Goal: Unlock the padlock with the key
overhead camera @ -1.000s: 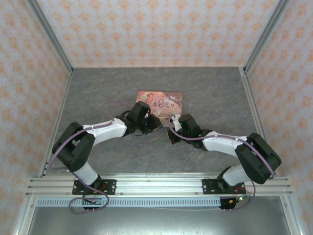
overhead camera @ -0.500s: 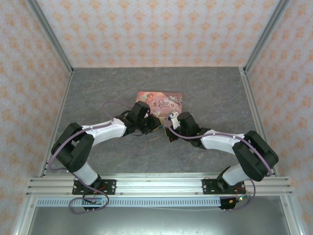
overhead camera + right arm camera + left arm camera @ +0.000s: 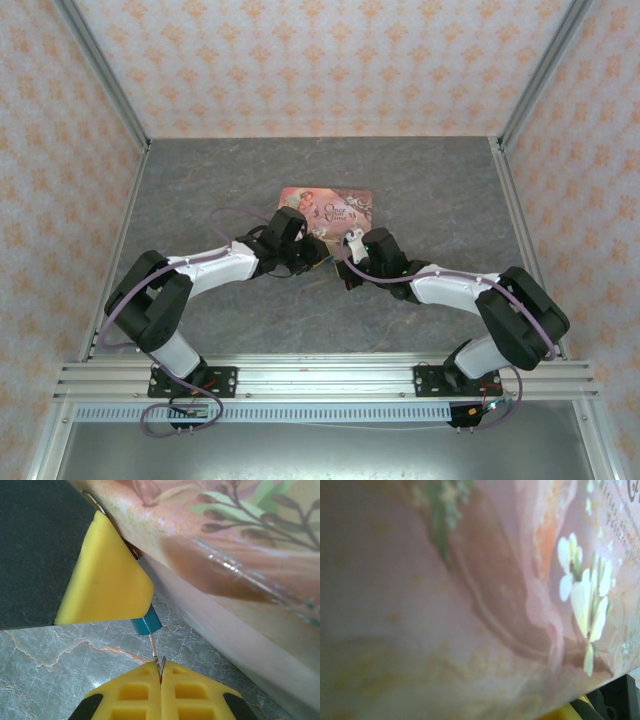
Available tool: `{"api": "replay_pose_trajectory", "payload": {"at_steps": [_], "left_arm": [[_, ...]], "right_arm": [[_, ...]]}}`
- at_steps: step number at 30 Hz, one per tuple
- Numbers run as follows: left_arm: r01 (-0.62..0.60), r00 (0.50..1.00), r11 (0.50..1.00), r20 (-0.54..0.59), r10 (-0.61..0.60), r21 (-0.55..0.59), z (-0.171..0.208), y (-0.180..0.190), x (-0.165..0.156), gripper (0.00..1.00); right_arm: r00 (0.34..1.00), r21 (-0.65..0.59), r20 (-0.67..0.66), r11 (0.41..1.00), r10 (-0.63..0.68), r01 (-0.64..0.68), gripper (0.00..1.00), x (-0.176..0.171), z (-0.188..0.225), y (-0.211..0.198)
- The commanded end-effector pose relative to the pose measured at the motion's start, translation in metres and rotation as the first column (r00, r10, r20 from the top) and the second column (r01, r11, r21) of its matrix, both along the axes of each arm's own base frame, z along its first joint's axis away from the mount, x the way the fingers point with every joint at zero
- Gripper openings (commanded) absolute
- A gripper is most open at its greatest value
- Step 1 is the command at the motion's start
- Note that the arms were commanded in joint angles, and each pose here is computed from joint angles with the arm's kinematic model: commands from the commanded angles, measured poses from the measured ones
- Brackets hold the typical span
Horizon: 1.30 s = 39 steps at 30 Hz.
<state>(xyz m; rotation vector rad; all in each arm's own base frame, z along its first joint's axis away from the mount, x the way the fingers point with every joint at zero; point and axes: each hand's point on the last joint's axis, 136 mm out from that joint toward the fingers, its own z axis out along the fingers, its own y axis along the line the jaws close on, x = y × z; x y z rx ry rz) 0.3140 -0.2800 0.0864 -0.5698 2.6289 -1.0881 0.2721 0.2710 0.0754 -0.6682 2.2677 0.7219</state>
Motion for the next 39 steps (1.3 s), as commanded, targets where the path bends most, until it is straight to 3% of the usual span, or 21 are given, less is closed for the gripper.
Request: {"api": "replay_pose_trajectory", "payload": {"at_steps": [1, 14, 30, 39], "left_arm": [[0.006, 0.999, 0.999, 0.038, -0.005, -0.047, 0.025, -0.004, 0.003, 0.19], [0.038, 0.999, 0.995, 0.029, -0.035, -0.089, 0.037, -0.011, -0.002, 0.19], [0.076, 0.997, 0.991, 0.021, -0.075, -0.114, 0.053, -0.015, -0.009, 0.19], [0.108, 0.994, 0.988, 0.017, -0.106, -0.11, 0.057, -0.017, -0.013, 0.19]], "right_arm": [[0.999, 0.028, 0.046, 0.999, 0.026, -0.027, 0.0, 0.006, 0.015, 0.011], [0.99, 0.105, 0.14, 0.994, -0.006, -0.008, 0.0, 0.02, 0.038, 0.018], [0.962, 0.127, 0.27, 0.988, 0.048, -0.084, 0.0, 0.034, 0.069, 0.027], [0.95, 0.11, 0.293, 0.983, 0.106, -0.144, 0.0, 0.037, 0.062, 0.031]]}}
